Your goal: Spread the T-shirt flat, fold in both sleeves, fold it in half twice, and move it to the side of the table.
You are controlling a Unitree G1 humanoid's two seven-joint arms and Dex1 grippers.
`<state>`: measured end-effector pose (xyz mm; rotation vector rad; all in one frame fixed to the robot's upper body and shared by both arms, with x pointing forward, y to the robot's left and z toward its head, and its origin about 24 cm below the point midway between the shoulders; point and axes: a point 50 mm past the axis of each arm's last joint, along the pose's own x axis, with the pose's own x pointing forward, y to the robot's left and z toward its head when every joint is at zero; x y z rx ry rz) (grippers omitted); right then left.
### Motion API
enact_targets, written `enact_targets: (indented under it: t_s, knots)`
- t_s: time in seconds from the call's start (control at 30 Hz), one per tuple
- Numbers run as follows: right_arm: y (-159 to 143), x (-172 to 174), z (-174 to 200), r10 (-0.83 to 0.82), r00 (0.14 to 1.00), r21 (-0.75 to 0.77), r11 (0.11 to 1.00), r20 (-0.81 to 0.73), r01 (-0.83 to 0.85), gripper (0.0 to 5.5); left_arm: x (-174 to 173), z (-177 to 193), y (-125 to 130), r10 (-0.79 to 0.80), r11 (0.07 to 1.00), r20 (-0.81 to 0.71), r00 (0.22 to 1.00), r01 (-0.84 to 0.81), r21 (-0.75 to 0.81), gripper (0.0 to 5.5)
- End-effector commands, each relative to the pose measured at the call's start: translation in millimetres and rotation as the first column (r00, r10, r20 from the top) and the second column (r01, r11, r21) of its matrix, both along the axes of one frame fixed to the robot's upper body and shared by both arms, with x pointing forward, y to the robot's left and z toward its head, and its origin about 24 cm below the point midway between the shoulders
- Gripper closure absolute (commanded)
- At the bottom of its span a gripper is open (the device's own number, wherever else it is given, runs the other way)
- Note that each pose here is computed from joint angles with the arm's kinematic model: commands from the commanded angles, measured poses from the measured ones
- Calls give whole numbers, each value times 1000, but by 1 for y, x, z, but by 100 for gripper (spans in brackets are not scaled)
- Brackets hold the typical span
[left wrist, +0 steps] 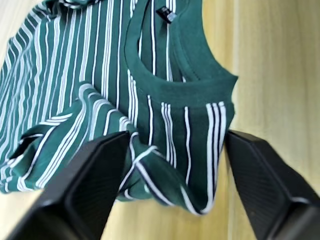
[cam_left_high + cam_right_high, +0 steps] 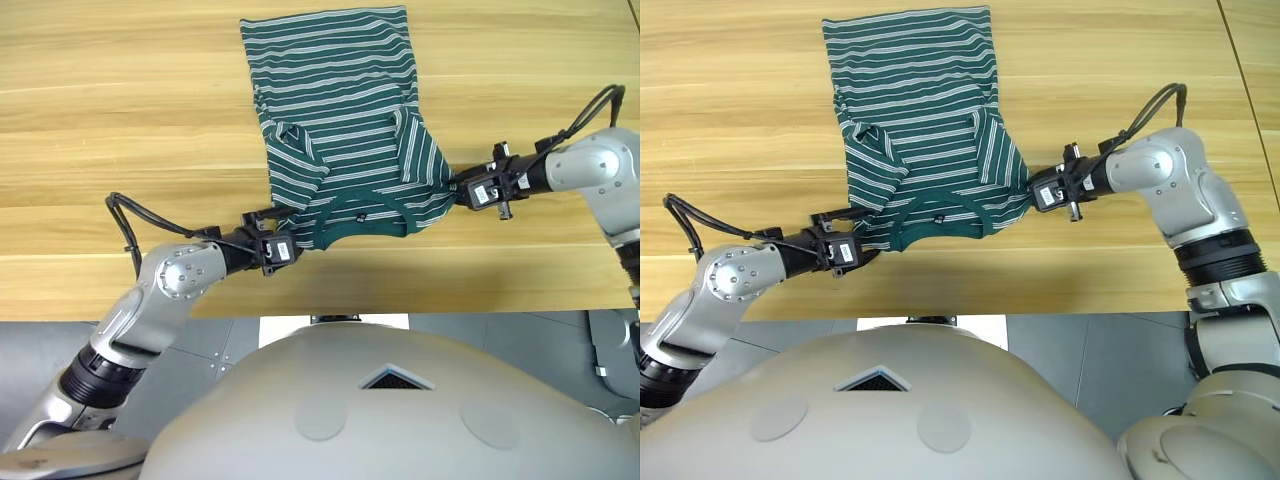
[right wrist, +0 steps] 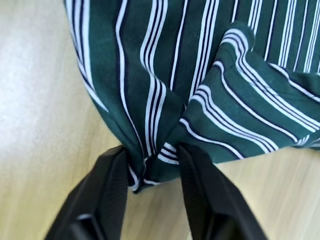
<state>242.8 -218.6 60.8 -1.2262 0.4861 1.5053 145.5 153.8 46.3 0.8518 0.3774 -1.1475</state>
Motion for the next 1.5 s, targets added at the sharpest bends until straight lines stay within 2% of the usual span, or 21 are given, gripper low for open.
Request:
enact_targets:
  t_s: [0.03,0.2,0.4,0.6,0.73,0.87,1.1,1.17,1.3,1.4,1.5]
  knots:
    - [4,1,-4,-10,1000,15,1000,-26,10,460,5,-5,18,79,997,-55,995,-79,3,286]
    - [7,3,-1,-12,999,38,999,-30,13,547,10,-11,26,112,993,-96,989,-115,-25,372]
    - [10,2,0,-8,999,59,998,-40,11,550,8,-3,8,29,992,-93,995,-40,-120,459]
    - [9,4,7,-6,1000,72,997,-29,8,550,6,2,8,-10,989,-102,995,-5,-150,548]
    - [11,3,10,5,999,88,996,-34,-2,550,5,3,7,-30,988,-100,995,14,-155,548]
    - [7,0,13,8,997,103,995,-73,-1,550,5,1,18,-22,994,-108,994,10,-110,548]
    - [-25,-15,39,-21,986,18,1000,-166,25,550,-20,29,36,-12,995,-96,995,2,-97,548]
    - [-29,-25,49,-5,980,7,1000,-197,7,550,-32,41,32,-38,992,-94,995,26,-121,548]
    - [-18,-45,73,76,957,84,995,-279,-54,550,-43,59,16,-95,982,-47,994,86,-165,548]
    - [-7,-28,88,76,970,123,991,-231,-48,550,-20,64,18,-71,978,13,997,72,-194,548]
    - [-3,19,99,-21,978,133,990,-208,50,550,27,76,31,5,971,66,998,12,-240,548]
